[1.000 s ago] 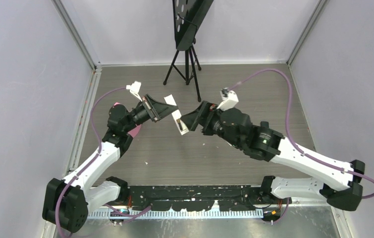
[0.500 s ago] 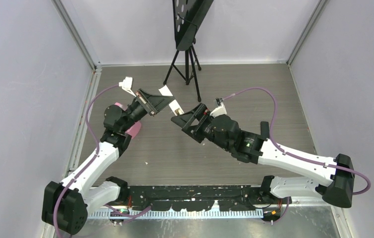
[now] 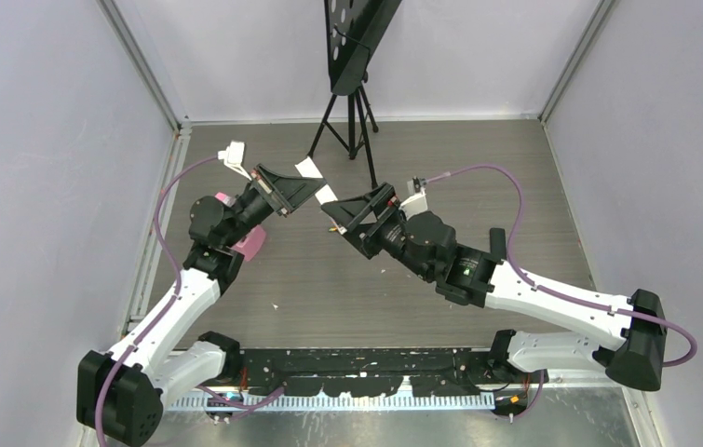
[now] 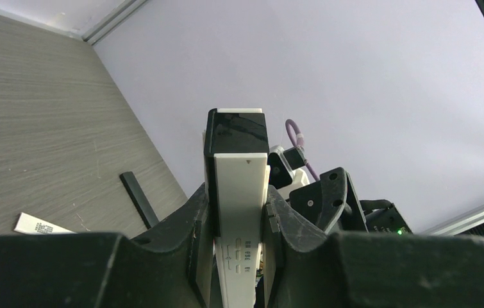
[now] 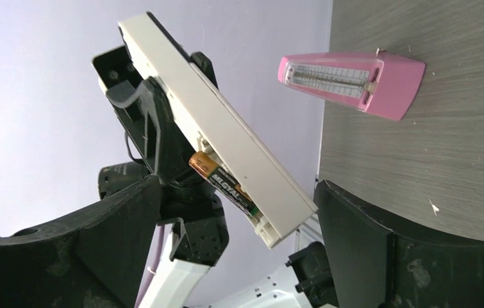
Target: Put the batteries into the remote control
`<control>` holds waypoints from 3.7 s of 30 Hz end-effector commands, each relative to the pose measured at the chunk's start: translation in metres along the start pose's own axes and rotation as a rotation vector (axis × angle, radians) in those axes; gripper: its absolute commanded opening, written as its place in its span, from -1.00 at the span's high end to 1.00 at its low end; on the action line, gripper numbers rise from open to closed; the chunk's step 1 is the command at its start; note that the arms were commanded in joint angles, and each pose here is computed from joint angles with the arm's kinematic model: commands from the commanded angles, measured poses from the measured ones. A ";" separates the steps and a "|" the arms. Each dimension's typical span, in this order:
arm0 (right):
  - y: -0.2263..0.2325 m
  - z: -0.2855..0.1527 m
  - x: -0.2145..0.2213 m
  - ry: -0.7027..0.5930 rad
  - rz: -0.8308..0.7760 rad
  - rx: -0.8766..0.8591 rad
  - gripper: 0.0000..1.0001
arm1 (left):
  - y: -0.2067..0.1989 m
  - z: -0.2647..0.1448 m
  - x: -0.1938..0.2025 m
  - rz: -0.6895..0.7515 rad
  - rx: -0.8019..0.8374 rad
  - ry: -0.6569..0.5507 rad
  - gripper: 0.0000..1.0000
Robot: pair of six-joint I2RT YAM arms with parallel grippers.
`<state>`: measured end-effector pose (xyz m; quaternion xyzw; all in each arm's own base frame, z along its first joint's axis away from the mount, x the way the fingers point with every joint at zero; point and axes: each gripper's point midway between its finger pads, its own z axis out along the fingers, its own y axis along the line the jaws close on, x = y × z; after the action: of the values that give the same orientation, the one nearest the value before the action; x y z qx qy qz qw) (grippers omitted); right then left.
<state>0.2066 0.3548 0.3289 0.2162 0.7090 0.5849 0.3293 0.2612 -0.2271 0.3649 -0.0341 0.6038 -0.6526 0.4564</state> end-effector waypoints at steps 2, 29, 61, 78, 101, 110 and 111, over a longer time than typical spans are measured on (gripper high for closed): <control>0.034 0.000 -0.026 -0.096 0.070 -0.094 -0.89 | -0.027 0.000 -0.009 0.050 0.093 -0.027 1.00; 0.034 0.017 -0.011 0.043 0.038 -0.113 -0.75 | -0.017 0.002 -0.006 0.018 0.031 0.004 1.00; 0.037 0.020 0.009 0.157 0.001 -0.201 0.37 | -0.034 0.000 -0.013 -0.329 0.037 -0.023 1.00; 0.051 -0.002 0.004 0.166 -0.062 -0.294 -0.69 | -0.011 -0.006 -0.009 -0.201 -0.078 -0.039 1.00; 0.008 0.005 -0.002 0.178 -0.095 -0.221 0.15 | -0.007 -0.006 -0.003 -0.140 -0.080 -0.009 1.00; -0.040 -0.003 -0.009 0.170 -0.326 -0.019 -0.68 | 0.109 -0.043 0.002 0.295 -0.494 0.000 1.00; -0.049 -0.004 -0.011 0.168 -0.344 0.015 -0.68 | 0.118 -0.049 0.002 0.328 -0.521 0.000 1.00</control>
<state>0.2137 0.3496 0.2787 0.0696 0.7530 0.5692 0.3228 0.2814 -0.2037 0.2962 -0.0904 0.7098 -0.5178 0.4690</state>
